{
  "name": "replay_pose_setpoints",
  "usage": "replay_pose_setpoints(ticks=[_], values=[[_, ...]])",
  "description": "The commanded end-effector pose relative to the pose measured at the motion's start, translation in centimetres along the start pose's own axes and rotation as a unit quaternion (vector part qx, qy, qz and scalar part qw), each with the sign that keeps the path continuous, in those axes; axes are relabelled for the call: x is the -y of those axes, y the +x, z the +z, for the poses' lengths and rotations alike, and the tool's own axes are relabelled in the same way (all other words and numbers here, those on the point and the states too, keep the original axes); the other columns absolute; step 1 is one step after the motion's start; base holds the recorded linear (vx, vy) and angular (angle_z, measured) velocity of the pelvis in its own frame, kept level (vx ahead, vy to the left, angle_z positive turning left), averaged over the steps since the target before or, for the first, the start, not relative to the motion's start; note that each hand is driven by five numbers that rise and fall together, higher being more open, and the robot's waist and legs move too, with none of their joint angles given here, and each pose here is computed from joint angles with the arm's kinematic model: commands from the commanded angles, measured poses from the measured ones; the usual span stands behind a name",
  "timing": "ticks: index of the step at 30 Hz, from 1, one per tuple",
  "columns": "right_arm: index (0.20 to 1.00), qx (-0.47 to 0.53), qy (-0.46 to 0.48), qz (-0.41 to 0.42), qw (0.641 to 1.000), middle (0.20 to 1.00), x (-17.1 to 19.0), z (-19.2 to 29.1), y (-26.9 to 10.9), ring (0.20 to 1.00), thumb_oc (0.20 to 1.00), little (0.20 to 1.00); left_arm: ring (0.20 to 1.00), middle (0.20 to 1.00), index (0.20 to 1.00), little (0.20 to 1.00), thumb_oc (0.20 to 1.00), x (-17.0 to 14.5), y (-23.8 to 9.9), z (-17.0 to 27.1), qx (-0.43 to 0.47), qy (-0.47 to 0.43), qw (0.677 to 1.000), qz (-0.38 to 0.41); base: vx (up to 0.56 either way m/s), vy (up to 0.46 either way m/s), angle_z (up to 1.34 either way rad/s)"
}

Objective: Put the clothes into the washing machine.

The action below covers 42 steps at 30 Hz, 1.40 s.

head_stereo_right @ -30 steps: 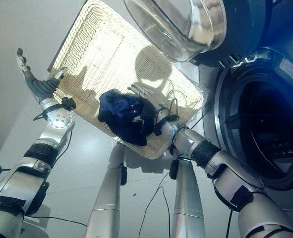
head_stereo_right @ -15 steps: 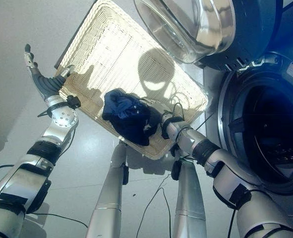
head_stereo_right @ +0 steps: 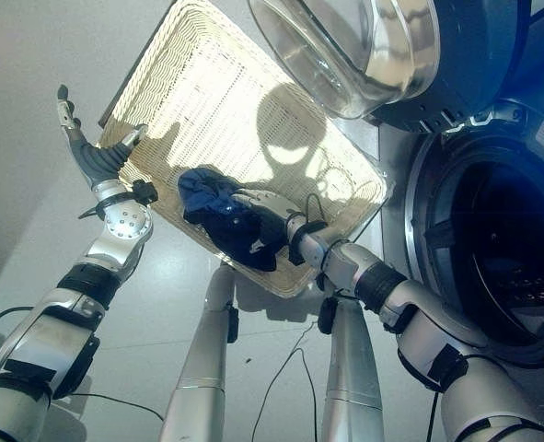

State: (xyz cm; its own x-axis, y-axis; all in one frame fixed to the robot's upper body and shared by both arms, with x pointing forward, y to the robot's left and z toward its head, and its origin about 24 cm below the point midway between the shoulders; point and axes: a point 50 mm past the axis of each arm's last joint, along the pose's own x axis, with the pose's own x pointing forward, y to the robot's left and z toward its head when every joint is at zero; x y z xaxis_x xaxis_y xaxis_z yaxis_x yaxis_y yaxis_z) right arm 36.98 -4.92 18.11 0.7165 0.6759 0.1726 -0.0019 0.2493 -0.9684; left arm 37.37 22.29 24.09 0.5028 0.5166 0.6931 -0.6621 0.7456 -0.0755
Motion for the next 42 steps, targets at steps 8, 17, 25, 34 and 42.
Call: replay_pose_setpoints(ticks=[8, 17, 25, 34, 42], values=[[1.0, 0.008, -0.059, -0.063, 0.996, 1.0, -0.5, 1.6, 1.4, 1.0, 1.0, 1.0, 1.0, 1.0, 1.0, 1.0, 1.0, 1.7, 0.2, 2.6, 0.039, -0.076, 0.996, 0.018, 0.0, 0.008, 0.0], [1.0, -0.062, -0.11, -0.065, 0.99, 1.0, 0.1, -1.2, 1.8, 1.0, 1.0, 1.0, 1.0, 1.0, 1.0, 1.0, 1.0, 3.1, -0.5, 4.5, 0.072, -0.126, 0.989, -0.006, 0.0, 0.018, 0.03], [0.2, -0.097, -0.121, -0.022, 0.988, 0.2, -0.3, -3.1, 1.3, 0.2, 0.2, 0.2, 1.0, 1.0, 1.0, 1.0, 1.0, 3.9, -1.2, 6.4, 0.106, -0.164, 0.98, -0.032, 0.0, 0.001, 0.01], [0.2, -0.066, -0.095, -0.017, 0.993, 0.2, -0.7, -1.9, 1.7, 0.2, 0.2, 0.2, 1.0, 1.0, 1.0, 1.0, 1.0, 3.9, -2.0, 6.3, 0.104, -0.169, 0.979, -0.039, 0.01, 0.002, 0.04], [1.0, -0.054, -0.046, -0.031, 0.997, 1.0, -0.8, -0.8, 2.1, 1.0, 1.0, 1.0, 1.0, 1.0, 1.0, 1.0, 1.0, 3.7, -2.3, 5.7, 0.096, -0.166, 0.981, -0.039, 0.0, 0.0, 0.0]])
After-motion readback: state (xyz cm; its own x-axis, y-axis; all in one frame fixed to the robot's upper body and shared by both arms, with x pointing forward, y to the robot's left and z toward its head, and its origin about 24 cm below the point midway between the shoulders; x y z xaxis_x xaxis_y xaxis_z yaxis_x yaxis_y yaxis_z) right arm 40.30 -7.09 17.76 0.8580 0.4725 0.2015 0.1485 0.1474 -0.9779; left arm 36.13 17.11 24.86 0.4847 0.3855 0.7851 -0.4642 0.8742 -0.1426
